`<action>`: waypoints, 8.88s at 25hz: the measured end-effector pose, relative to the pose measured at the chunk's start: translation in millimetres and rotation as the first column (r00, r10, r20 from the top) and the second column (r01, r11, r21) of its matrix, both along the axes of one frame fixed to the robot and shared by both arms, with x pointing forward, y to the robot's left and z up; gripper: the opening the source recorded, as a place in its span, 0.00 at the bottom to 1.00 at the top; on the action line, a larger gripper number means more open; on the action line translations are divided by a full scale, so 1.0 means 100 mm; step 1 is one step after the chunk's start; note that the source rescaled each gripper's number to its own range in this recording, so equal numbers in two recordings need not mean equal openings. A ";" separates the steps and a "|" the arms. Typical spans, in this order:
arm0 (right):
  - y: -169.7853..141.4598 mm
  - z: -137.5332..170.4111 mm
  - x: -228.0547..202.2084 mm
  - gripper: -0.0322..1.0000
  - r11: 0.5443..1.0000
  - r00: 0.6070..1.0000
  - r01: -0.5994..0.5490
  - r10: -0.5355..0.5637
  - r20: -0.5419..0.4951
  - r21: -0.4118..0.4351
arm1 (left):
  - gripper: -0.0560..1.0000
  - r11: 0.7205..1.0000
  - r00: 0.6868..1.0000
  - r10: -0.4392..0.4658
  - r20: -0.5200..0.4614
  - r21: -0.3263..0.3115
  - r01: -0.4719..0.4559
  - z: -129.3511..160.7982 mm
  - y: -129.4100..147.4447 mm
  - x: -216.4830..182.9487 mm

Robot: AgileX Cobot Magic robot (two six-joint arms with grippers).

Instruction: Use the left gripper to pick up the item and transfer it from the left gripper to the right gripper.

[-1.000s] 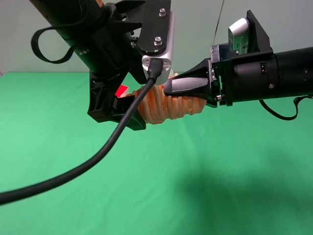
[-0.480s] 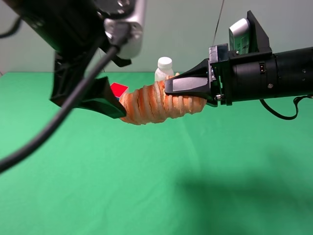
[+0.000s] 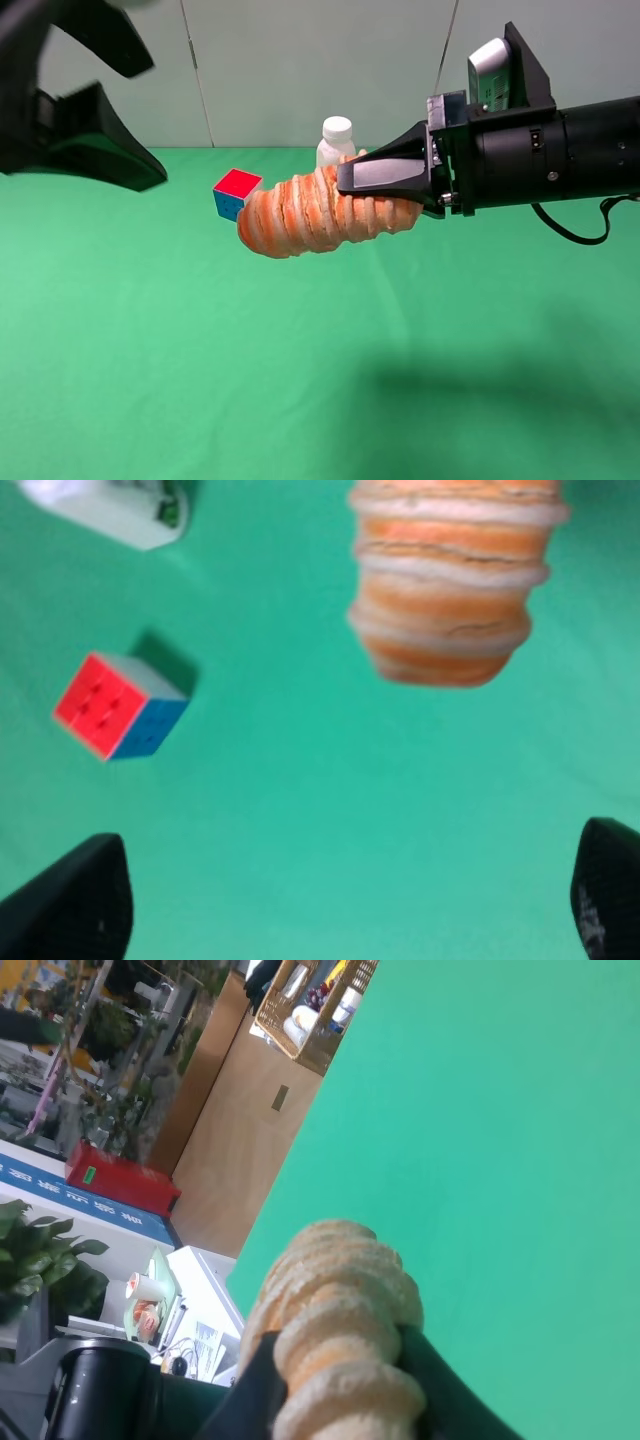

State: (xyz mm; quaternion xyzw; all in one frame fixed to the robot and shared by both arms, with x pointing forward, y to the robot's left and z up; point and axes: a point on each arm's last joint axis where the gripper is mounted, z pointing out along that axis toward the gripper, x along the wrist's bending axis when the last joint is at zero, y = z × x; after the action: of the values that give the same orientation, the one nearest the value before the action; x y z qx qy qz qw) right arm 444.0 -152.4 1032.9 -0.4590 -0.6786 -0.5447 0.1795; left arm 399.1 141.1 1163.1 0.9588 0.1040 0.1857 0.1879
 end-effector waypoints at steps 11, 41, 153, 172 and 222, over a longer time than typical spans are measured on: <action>0.00 -0.02 -0.01 0.07 1.000 1.000 -0.008 0.008 -0.020 -0.022 | 0.88 0.992 0.994 0.103 0.021 -0.073 -0.101 0.12 0.48 -0.38; -0.04 -0.08 0.00 0.05 0.996 0.998 0.026 -0.031 -0.051 -0.088 | 0.88 0.763 0.915 0.343 -0.212 -0.505 -0.403 -1.18 1.67 -1.73; -1.49 -1.00 1.32 0.98 0.667 0.864 0.298 -0.493 -0.104 -0.683 | 0.88 0.195 0.355 0.915 -0.190 -0.562 -0.804 -1.19 1.65 -1.76; -1.47 -0.55 1.16 1.00 0.668 0.871 0.334 -0.489 -0.053 -0.665 | 0.88 0.195 0.355 0.915 -0.190 -0.562 -0.804 -1.19 1.65 -1.76; -1.35 0.56 -2.05 1.00 0.467 0.596 0.797 -0.497 0.631 -0.384 | 0.88 0.195 0.355 0.915 -0.190 -0.561 -0.805 -1.19 1.65 -1.76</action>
State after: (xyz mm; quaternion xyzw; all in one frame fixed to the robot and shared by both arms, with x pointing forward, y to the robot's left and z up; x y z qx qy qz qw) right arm 238.9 -287.0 1089.2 -0.5845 -0.6053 -0.3939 -0.3698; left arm 222.9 306.3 1043.8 0.6045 0.6548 0.3062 0.3348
